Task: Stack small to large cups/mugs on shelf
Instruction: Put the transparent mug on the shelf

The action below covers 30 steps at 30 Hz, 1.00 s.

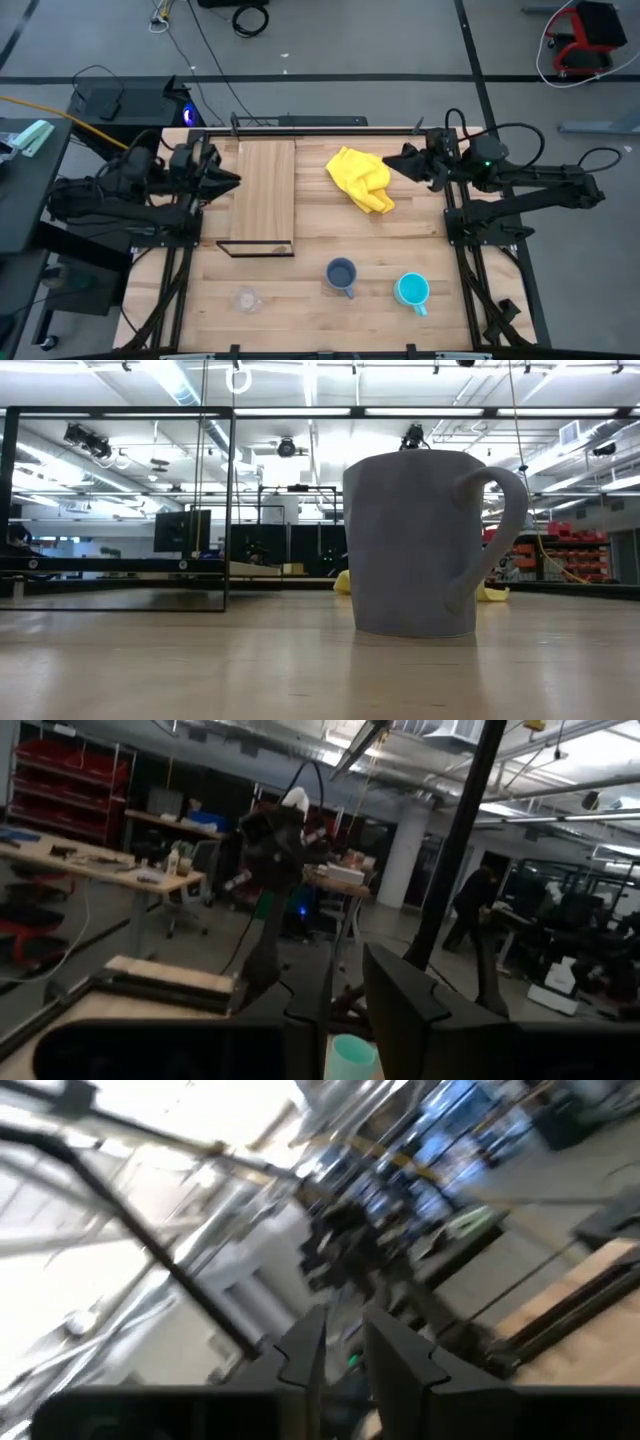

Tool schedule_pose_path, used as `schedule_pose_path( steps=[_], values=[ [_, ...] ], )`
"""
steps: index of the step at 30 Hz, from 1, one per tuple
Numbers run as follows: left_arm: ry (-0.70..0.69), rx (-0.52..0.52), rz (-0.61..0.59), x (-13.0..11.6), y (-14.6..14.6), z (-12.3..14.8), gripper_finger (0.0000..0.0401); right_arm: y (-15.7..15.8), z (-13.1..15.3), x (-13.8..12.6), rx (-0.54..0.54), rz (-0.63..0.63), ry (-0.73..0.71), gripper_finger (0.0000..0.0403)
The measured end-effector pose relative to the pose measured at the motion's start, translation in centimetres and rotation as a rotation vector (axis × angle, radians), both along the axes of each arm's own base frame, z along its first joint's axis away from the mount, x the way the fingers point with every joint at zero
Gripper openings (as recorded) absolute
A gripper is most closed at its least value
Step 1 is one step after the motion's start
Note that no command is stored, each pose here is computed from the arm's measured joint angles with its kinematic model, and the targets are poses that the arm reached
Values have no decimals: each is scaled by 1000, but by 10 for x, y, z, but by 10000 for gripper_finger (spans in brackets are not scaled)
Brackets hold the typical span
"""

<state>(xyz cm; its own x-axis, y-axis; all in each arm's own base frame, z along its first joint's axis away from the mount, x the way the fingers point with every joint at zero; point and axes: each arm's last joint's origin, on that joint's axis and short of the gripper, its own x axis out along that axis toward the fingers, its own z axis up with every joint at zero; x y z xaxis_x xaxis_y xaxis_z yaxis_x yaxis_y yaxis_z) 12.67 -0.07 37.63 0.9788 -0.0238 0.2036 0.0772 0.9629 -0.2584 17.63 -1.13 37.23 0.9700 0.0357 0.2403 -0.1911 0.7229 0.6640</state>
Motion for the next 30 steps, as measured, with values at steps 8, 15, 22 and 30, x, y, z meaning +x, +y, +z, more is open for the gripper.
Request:
schedule_pose_path(
  steps=[8,15,22,30],
  values=[
    [96,-93,-42,14,-2,-10,70,6,-3,-1,24,204,46,131],
    [278,-263,-74,16,-8,-15,67,7,-22,-6,63,227,293,128],
    [575,-303,-7,10,-21,9,55,8,-1,-19,3,166,528,127],
    [1081,-389,141,10,-41,9,39,18,21,-30,-62,86,755,127]
  ],
)
